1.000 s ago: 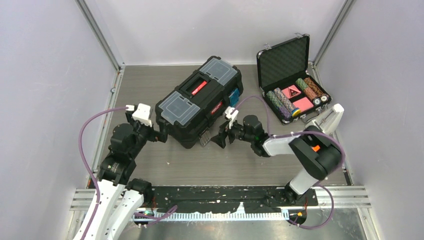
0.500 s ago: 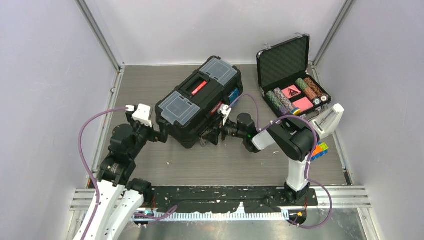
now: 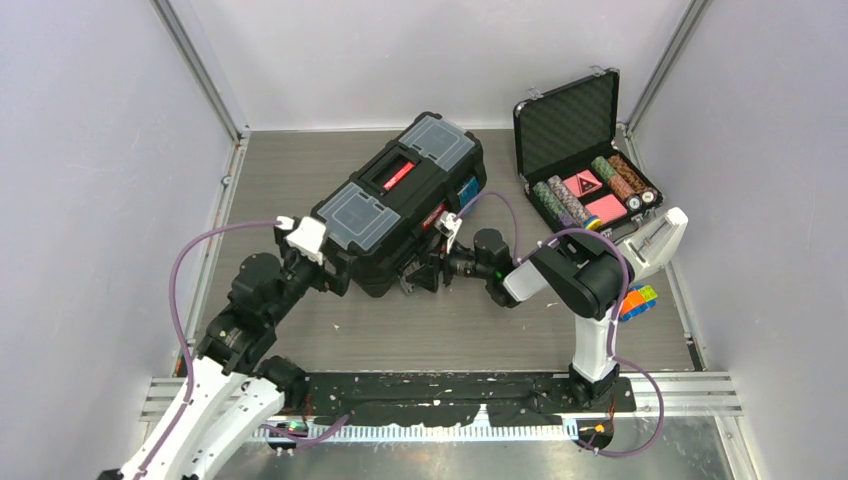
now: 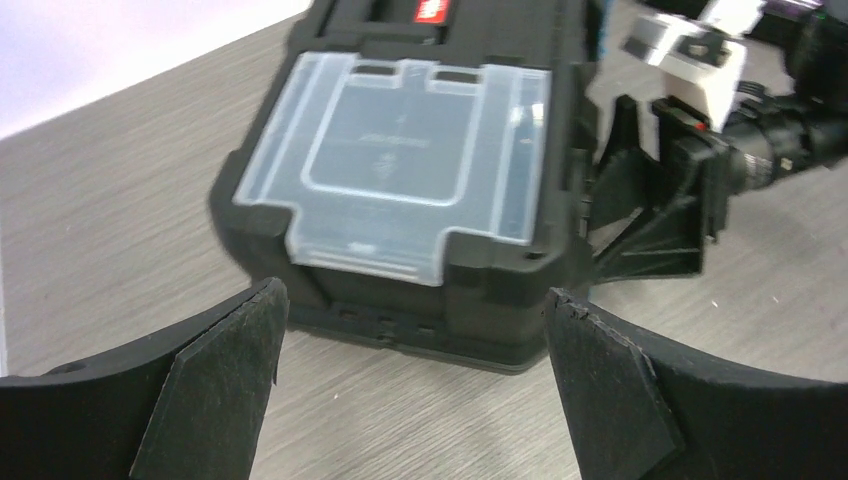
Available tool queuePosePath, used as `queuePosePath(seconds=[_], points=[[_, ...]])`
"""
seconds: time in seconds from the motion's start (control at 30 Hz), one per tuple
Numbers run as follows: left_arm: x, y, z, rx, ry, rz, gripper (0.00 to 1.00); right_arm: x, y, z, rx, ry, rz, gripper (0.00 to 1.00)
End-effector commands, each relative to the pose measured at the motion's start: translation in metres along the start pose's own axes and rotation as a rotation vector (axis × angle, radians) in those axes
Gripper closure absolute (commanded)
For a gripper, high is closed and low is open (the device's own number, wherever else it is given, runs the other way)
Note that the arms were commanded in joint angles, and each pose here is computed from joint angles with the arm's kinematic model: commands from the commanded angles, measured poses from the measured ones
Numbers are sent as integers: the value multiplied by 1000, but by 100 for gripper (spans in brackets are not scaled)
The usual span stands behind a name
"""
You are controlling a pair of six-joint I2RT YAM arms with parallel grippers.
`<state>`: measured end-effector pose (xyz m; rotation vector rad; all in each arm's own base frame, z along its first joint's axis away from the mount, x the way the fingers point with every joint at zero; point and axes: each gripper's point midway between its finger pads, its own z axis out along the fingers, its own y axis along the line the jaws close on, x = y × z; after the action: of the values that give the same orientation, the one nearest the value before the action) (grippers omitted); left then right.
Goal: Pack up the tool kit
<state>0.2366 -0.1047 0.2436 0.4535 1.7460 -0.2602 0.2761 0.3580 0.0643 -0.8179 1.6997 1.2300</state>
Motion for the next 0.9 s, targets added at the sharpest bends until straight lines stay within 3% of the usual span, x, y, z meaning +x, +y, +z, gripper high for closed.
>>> queuePosePath(seconds=[0.0, 0.4, 0.87], points=[[-35, -9, -5, -9, -76, 124, 2, -25, 17, -6, -19, -39, 10, 37], [-19, -98, 13, 206, -41, 421, 1, -41, 29, -17, 23, 42, 127, 39], [34, -183, 43, 296, -87, 548, 7, -50, 19, -18, 169, 155, 311, 39]])
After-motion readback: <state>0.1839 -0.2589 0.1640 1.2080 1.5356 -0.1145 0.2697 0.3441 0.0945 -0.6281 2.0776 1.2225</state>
